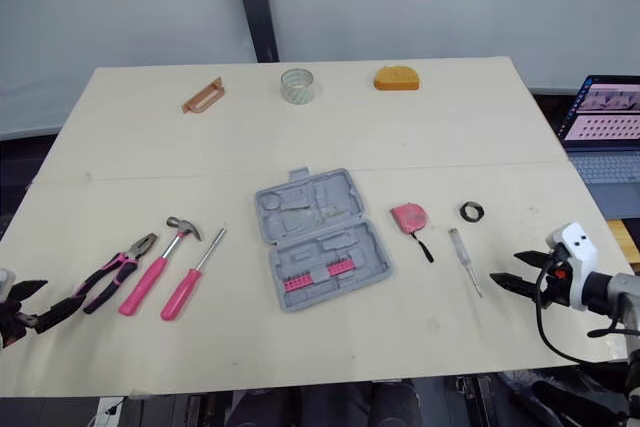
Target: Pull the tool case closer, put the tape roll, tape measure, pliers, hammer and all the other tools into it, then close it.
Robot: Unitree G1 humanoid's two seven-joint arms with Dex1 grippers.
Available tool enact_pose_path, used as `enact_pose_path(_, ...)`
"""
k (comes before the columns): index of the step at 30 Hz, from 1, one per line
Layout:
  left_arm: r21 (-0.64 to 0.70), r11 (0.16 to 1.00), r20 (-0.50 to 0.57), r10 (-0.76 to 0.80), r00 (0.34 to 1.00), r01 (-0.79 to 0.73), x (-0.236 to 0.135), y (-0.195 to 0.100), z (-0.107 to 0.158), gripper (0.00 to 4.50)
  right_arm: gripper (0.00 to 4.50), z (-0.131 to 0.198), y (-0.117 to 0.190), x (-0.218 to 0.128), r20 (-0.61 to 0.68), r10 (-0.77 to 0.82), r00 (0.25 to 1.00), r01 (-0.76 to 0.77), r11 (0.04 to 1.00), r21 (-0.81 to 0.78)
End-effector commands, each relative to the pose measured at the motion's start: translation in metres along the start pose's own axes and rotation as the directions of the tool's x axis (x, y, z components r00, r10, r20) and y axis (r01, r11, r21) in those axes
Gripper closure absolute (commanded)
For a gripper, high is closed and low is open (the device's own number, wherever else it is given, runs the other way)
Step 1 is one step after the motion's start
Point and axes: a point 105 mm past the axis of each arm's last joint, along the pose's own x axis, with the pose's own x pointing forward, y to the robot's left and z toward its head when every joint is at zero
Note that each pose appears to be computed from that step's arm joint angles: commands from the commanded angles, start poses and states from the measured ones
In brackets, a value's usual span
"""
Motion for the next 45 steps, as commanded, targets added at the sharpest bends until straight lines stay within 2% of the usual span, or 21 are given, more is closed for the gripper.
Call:
enact_pose_path(1, 0.039, 0.999, 0.004, 0.010, 1.000, -0.010, -0.005, 0.005, 0.008, 0.02, 0.00, 0.011, -0.006, -0.008, 0.031, -0.025, 0.999, 0.026, 0.999, -0.037)
enact_pose_path(32, 0.028, 0.999, -0.042, 0.020, 0.999, -0.019, -0.012, 0.004, 0.002, 0.02, 0.00, 0.013, -0.014, -0.009, 0.043, -0.046, 0.998, 0.048, 0.997, -0.055)
enact_pose_path(36, 0.031, 0.999, -0.054, -0.008, 0.999, 0.010, -0.016, -0.001, 0.005, 0.02, 0.00, 0.025, -0.012, -0.007, 0.077, -0.040, 0.996, 0.046, 0.995, -0.085)
enact_pose_path(40, 0.050, 0.994, -0.044, -0.092, 0.995, 0.094, -0.010, -0.020, 0.020, 0.02, 0.00, 0.055, 0.008, 0.009, 0.120, 0.040, 0.992, -0.021, 0.988, -0.156)
enact_pose_path(43, 0.060, 0.987, 0.018, -0.153, 0.988, 0.151, -0.001, -0.040, 0.046, 0.75, 0.00, 0.079, 0.029, 0.026, 0.154, 0.106, 0.982, -0.075, 0.977, -0.199)
enact_pose_path(44, 0.063, 0.984, 0.039, -0.172, 0.984, 0.169, 0.002, -0.046, 0.055, 1.26, 0.00, 0.084, 0.033, 0.031, 0.159, 0.114, 0.981, -0.079, 0.975, -0.209)
enact_pose_path(45, 0.067, 0.978, 0.061, -0.201, 0.978, 0.196, 0.006, -0.056, 0.064, 1.74, 0.27, 0.089, 0.038, 0.037, 0.160, 0.123, 0.979, -0.085, 0.970, -0.226)
